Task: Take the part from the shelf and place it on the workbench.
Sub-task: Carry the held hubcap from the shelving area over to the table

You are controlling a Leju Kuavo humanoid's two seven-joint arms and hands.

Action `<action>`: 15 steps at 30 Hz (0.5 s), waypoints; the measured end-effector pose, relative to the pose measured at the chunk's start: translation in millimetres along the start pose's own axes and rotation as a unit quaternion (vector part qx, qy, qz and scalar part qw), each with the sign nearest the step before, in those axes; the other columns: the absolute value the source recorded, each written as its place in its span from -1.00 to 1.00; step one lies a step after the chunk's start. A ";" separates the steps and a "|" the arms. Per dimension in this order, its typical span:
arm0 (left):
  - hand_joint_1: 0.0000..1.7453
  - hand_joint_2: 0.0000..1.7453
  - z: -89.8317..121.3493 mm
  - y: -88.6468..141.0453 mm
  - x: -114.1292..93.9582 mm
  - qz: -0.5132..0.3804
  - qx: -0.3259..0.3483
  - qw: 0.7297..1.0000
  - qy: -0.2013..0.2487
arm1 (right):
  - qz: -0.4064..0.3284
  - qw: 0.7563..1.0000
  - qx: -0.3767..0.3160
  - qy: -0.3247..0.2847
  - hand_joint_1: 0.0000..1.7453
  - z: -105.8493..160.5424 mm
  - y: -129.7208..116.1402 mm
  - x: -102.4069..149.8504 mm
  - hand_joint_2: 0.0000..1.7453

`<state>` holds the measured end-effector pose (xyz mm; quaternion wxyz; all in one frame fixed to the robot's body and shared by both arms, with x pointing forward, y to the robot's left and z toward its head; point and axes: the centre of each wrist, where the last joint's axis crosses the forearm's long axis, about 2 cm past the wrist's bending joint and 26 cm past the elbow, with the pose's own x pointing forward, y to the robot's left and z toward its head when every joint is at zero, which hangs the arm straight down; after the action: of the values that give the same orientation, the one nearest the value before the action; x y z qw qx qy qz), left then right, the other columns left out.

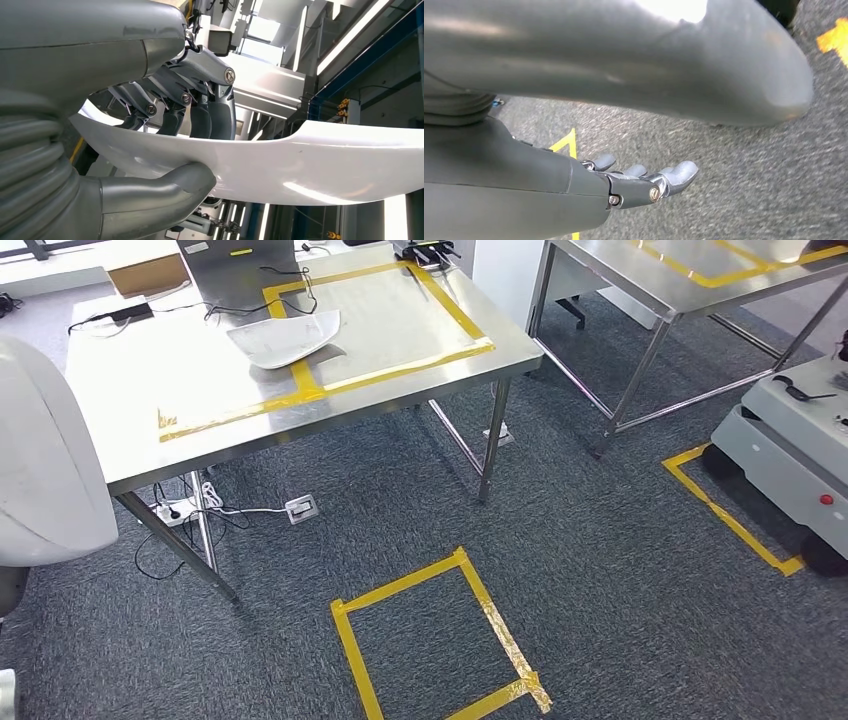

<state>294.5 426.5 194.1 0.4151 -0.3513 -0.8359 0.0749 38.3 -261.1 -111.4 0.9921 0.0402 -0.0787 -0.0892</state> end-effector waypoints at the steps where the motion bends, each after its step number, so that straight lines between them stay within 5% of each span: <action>1: 1.00 1.00 0.4 0.0 -0.2 0.000 0.000 1.000 0.000 | 0.000 1.000 0.000 -0.003 -1.00 0.0 0.0 0.1 -1.00; 15: 1.00 1.00 7.3 0.6 0.0 -0.002 0.003 1.000 0.002 | 0.001 1.000 -0.001 0.007 -1.00 0.0 -0.6 0.2 -1.00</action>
<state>289.3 428.2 189.1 0.4177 -0.3491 -0.8354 0.0758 38.5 -261.8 -111.4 0.9927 0.0402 -0.0714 -0.0881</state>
